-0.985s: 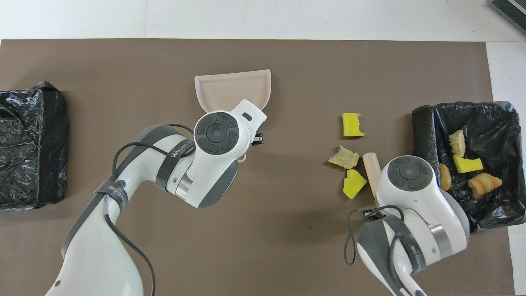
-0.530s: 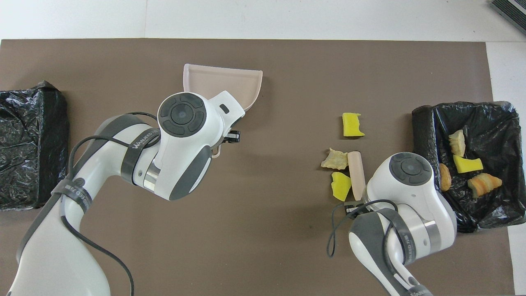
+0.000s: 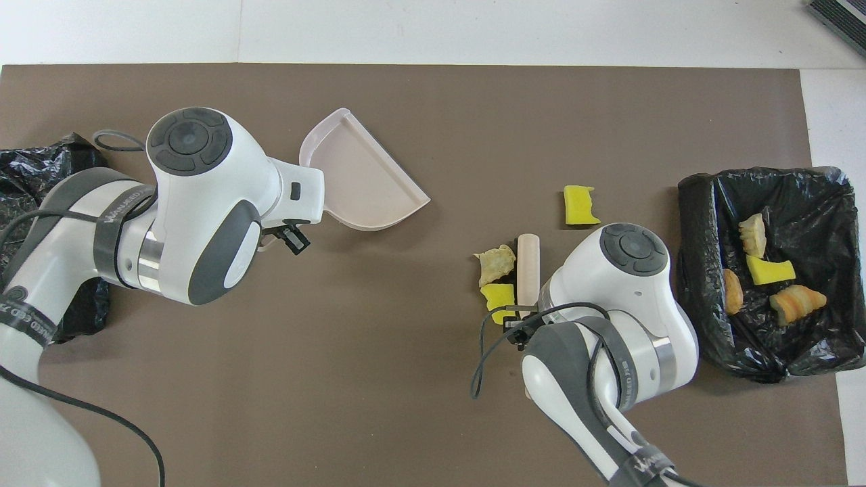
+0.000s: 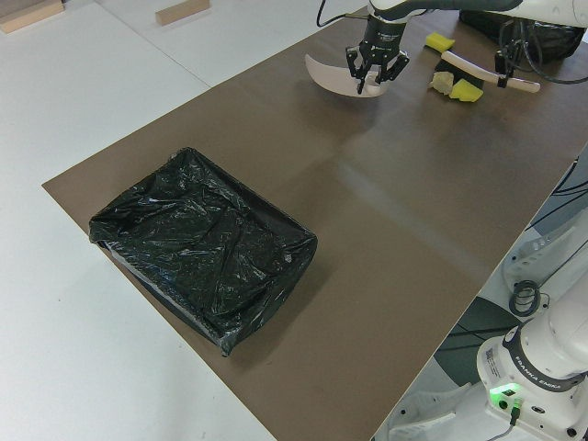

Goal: Sweep and dump trash in bin
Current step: 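Place the dustpan near the sponges while the right gripper positions the brush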

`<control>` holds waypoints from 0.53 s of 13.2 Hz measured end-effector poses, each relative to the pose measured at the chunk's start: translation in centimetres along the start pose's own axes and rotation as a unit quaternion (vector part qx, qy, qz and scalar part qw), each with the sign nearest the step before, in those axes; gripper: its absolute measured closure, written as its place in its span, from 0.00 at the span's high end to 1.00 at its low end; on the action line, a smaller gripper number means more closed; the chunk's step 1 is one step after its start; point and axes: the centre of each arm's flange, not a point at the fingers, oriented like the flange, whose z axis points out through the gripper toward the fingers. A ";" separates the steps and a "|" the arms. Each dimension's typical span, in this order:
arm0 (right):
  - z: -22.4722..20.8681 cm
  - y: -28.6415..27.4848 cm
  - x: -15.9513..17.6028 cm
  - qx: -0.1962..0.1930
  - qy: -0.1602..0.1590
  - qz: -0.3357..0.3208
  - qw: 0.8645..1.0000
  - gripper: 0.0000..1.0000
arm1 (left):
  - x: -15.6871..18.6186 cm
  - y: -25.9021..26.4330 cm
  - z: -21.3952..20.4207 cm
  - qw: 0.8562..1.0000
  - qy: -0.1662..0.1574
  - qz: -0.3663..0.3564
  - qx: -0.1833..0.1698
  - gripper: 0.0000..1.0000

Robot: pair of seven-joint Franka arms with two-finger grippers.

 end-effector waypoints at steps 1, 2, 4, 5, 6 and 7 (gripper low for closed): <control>-1.2 0.6 0.0 -0.013 0.005 0.001 1.000 0.26 | -0.6 -0.4 0.2 0.999 -0.008 0.049 -0.006 0.31; -2.4 1.9 -0.1 -0.040 0.013 0.001 0.999 0.26 | -1.1 -0.8 0.3 0.995 -0.015 0.094 -0.013 0.31; -4.0 4.7 0.0 -0.099 0.036 -0.006 0.994 0.26 | -2.2 -0.9 0.7 0.983 -0.022 0.179 -0.024 0.31; -4.5 5.9 0.2 -0.128 0.047 -0.021 0.990 0.26 | -2.6 -0.5 1.1 0.976 -0.024 0.212 -0.029 0.31; -4.7 6.8 0.5 -0.160 0.054 -0.044 0.985 0.26 | -3.0 0.1 1.5 0.972 -0.027 0.231 -0.034 0.31; -5.0 7.9 1.1 -0.191 0.064 -0.069 0.977 0.26 | -3.2 0.8 1.7 0.969 -0.028 0.243 -0.036 0.31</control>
